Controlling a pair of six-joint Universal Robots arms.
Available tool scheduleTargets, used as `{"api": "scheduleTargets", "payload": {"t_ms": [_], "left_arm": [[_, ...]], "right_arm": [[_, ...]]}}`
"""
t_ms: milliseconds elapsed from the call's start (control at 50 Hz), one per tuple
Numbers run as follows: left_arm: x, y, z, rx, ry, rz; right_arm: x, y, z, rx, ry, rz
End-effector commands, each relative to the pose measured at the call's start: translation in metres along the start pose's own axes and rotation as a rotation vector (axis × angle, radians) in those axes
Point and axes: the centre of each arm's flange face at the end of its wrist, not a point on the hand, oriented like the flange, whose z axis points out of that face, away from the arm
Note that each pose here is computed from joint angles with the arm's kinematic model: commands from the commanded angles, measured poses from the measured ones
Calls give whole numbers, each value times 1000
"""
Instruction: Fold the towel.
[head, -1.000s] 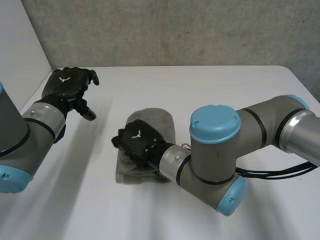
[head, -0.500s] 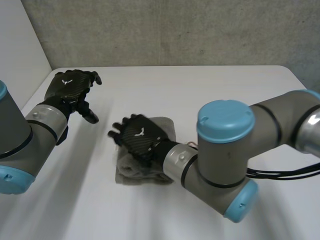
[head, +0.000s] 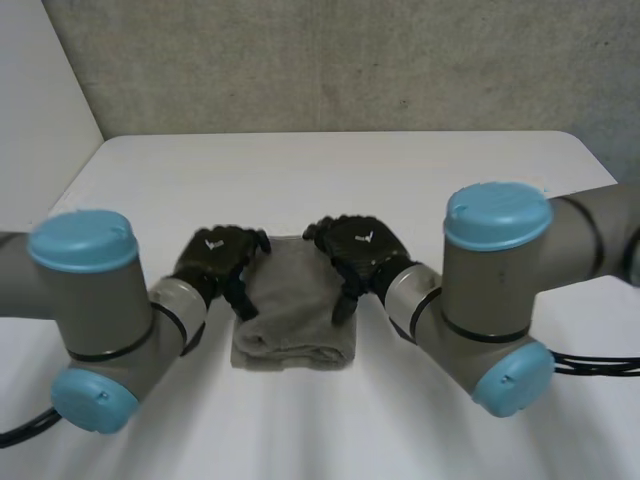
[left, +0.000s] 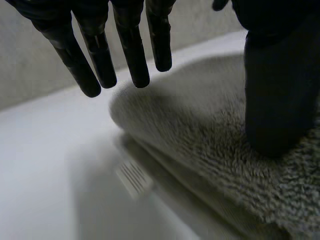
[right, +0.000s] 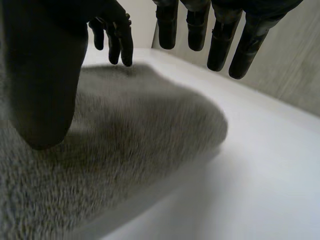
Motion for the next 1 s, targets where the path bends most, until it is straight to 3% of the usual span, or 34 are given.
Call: {"api": "scheduleTargets", "payload": {"t_ms": [20, 160, 320, 420, 580, 740, 1000], "left_arm": [[1, 18, 9, -51, 3, 1], [2, 8, 7, -26, 5, 5], [0, -36, -13, 56, -9, 9], [-16, -97, -43, 235, -86, 13], [-44, -143, -86, 349, -206, 2], [-44, -134, -94, 291, -209, -8], [-44, -133, -94, 293, -211, -14]], "right_arm": [[0, 27, 14, -84, -1, 6], [4, 21, 11, -84, 13, 7], [27, -41, -18, 68, 115, -3], [61, -89, -56, 194, 289, -3], [109, -114, -99, 264, 490, 3], [132, -115, -125, 279, 579, 11], [127, -113, -124, 279, 554, 10]]}}
